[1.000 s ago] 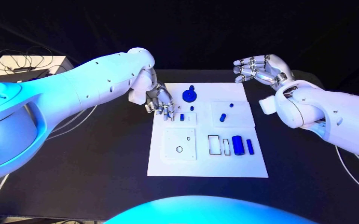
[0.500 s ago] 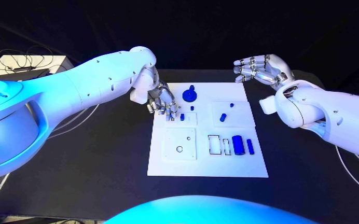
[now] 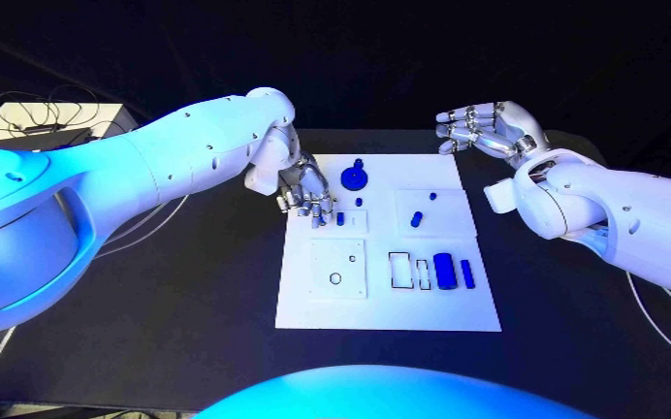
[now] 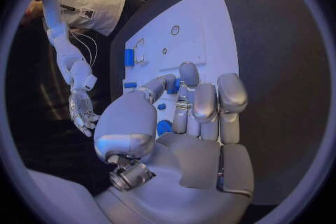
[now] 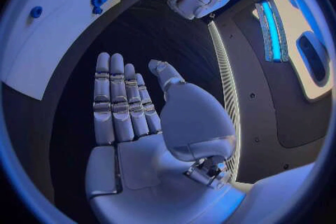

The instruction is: Assemble the parts on the task board

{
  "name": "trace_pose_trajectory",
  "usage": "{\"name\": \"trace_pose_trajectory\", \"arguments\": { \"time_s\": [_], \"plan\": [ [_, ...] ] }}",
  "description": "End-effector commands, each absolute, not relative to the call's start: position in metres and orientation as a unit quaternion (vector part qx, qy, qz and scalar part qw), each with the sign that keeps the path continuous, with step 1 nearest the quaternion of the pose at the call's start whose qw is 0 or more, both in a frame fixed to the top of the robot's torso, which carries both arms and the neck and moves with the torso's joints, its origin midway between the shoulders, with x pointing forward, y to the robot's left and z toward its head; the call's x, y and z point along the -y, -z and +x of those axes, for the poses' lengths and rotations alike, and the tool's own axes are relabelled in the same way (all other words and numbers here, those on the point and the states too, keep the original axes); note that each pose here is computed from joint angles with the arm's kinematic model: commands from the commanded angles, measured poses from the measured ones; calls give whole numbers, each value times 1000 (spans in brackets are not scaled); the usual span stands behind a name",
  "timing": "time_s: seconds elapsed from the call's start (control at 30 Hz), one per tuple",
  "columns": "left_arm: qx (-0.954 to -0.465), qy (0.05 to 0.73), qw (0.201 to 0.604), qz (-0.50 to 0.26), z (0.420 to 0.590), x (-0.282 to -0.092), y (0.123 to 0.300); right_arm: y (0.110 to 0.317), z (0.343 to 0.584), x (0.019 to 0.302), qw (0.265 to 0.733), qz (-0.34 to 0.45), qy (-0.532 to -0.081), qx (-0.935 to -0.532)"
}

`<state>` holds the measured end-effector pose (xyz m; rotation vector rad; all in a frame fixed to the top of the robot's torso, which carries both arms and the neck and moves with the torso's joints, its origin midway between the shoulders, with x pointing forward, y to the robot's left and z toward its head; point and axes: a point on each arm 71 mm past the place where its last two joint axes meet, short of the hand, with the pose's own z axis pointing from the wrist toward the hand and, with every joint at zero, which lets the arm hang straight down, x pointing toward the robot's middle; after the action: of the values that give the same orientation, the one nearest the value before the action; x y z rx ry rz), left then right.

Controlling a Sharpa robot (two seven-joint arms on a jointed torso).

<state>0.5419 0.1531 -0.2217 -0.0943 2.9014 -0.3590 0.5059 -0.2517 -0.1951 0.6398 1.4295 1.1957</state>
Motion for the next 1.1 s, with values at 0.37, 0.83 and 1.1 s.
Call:
{"name": "trace_pose_trajectory", "arguments": {
  "time_s": [0.37, 0.83, 1.1],
  "plan": [
    [-989, 113, 97, -22, 540, -153, 226, 195, 505, 250, 551, 263, -510, -606],
    [-989, 104, 97, -28, 543, -159, 230, 195, 505, 249, 550, 262, -511, -607],
    [-990, 101, 95, -32, 543, -162, 234, 195, 505, 248, 550, 262, -511, -607]
  ]
}}
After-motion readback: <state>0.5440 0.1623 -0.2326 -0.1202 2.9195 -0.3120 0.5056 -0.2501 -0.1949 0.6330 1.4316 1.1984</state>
